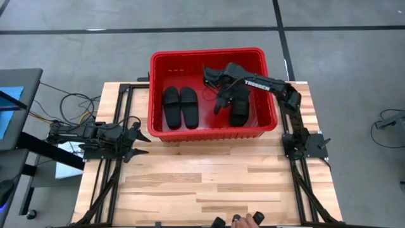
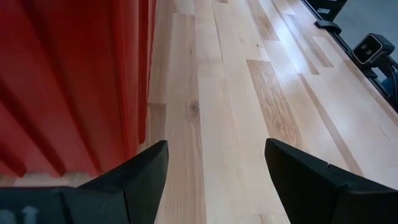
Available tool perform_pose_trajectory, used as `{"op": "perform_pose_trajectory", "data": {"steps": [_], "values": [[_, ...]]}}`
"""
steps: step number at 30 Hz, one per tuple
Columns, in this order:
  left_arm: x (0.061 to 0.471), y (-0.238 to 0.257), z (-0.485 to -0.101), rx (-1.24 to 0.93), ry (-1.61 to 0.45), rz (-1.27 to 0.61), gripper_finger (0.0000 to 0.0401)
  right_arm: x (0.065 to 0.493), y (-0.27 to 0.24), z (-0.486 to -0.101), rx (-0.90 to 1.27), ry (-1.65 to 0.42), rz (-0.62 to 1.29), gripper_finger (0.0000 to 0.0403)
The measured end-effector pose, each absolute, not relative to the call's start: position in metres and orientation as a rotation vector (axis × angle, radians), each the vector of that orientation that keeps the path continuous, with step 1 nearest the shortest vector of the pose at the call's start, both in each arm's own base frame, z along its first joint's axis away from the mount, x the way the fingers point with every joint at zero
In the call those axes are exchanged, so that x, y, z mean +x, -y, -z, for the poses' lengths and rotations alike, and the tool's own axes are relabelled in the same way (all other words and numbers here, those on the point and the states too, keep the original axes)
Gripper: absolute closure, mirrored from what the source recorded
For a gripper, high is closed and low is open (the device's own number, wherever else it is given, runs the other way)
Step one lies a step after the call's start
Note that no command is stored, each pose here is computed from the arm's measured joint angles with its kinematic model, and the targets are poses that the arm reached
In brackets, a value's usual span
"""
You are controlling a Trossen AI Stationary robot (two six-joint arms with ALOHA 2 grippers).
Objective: Pick and place slides into bin
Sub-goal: Put the black slides into the red bin
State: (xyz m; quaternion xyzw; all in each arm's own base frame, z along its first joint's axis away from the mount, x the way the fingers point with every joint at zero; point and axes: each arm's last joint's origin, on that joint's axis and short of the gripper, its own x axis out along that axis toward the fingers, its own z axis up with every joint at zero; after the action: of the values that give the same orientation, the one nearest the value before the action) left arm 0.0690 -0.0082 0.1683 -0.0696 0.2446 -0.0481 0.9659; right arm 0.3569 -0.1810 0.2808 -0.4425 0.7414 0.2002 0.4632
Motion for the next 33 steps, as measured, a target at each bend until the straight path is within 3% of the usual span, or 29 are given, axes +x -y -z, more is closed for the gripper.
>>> {"op": "perform_pose_trajectory", "data": {"steps": [8,33], "values": [[0.069,0.008,-0.168,-0.141,-0.499,0.097,0.0143,0.374,0.180,-0.248,-1.081,-1.858,-0.563,0.0353],[0.069,0.008,-0.168,-0.142,-0.498,0.097,0.0143,0.371,0.170,-0.224,-1.013,-1.859,-0.692,0.0353]]}}
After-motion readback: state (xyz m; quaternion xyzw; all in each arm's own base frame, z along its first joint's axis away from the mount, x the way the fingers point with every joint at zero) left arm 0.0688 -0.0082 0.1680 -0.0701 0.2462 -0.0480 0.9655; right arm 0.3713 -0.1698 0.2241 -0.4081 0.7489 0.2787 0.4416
